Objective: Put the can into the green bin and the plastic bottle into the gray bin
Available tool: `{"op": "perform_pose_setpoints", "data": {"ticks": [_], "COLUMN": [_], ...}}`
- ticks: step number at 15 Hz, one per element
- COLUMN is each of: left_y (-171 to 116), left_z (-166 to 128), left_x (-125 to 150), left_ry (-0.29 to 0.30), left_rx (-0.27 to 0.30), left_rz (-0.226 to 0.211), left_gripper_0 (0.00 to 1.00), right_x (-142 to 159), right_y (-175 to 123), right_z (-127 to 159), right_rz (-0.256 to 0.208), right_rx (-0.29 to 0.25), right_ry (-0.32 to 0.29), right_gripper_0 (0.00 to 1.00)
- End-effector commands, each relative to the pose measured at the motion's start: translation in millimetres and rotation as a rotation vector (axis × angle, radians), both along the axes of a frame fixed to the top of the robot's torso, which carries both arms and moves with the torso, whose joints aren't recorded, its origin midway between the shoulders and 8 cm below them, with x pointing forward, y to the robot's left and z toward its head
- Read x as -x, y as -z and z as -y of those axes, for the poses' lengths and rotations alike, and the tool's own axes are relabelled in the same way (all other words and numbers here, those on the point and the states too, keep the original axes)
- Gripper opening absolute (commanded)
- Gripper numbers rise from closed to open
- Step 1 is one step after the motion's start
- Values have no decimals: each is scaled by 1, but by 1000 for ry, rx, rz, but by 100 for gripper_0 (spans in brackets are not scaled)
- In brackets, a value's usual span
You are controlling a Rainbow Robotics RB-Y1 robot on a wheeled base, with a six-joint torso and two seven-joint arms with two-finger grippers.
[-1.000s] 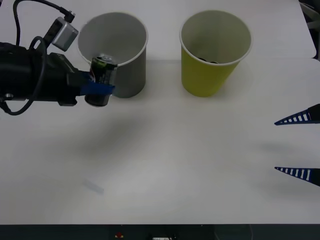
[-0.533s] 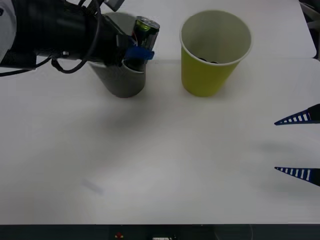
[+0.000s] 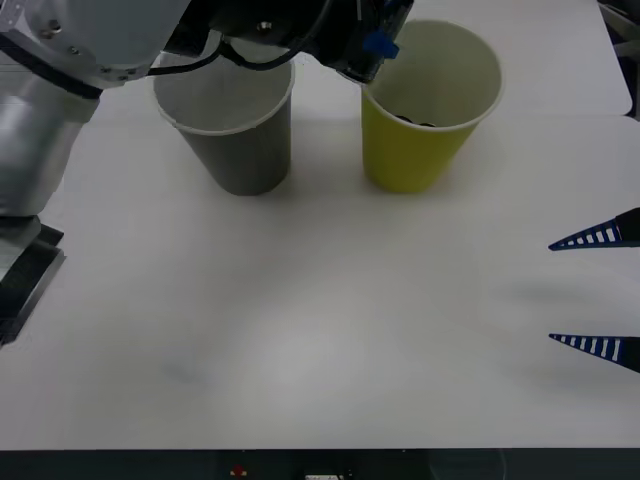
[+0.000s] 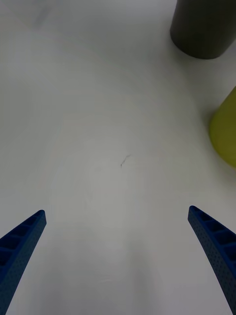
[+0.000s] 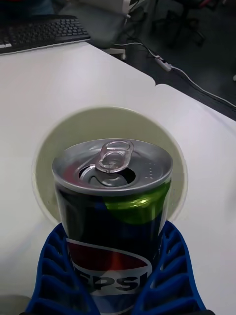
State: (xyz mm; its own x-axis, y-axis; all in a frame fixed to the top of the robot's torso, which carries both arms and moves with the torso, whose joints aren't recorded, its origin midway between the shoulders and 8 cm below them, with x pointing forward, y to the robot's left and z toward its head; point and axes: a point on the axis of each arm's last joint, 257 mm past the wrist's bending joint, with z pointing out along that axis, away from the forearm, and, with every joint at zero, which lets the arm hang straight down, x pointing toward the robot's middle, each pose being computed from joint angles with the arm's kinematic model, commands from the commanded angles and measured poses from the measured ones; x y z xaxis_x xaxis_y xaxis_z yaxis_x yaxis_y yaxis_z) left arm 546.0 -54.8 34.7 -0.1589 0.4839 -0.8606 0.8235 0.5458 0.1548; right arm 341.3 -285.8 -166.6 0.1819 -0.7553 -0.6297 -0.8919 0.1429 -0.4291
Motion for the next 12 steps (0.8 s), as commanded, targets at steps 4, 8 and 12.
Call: {"op": "perform_pose_setpoints", "data": {"ticks": [4,8,12], "left_y": [-2,2,5], "left_z": [49,72,75], "left_x": [-22,-28,-27], "left_ry": [-42,-40,-39], "left_rx": [-39,-43,-51], "left_rz": [-23,-27,-25], "left_gripper_0": [0,0,5], "right_x": [0,0,0], "right_y": [0,0,0], "right_z": [0,0,0], "right_rz": [0,0,0], "right_rx": [0,0,0], "right_ry": [0,0,0], "right_gripper_0": [100,100,100]}}
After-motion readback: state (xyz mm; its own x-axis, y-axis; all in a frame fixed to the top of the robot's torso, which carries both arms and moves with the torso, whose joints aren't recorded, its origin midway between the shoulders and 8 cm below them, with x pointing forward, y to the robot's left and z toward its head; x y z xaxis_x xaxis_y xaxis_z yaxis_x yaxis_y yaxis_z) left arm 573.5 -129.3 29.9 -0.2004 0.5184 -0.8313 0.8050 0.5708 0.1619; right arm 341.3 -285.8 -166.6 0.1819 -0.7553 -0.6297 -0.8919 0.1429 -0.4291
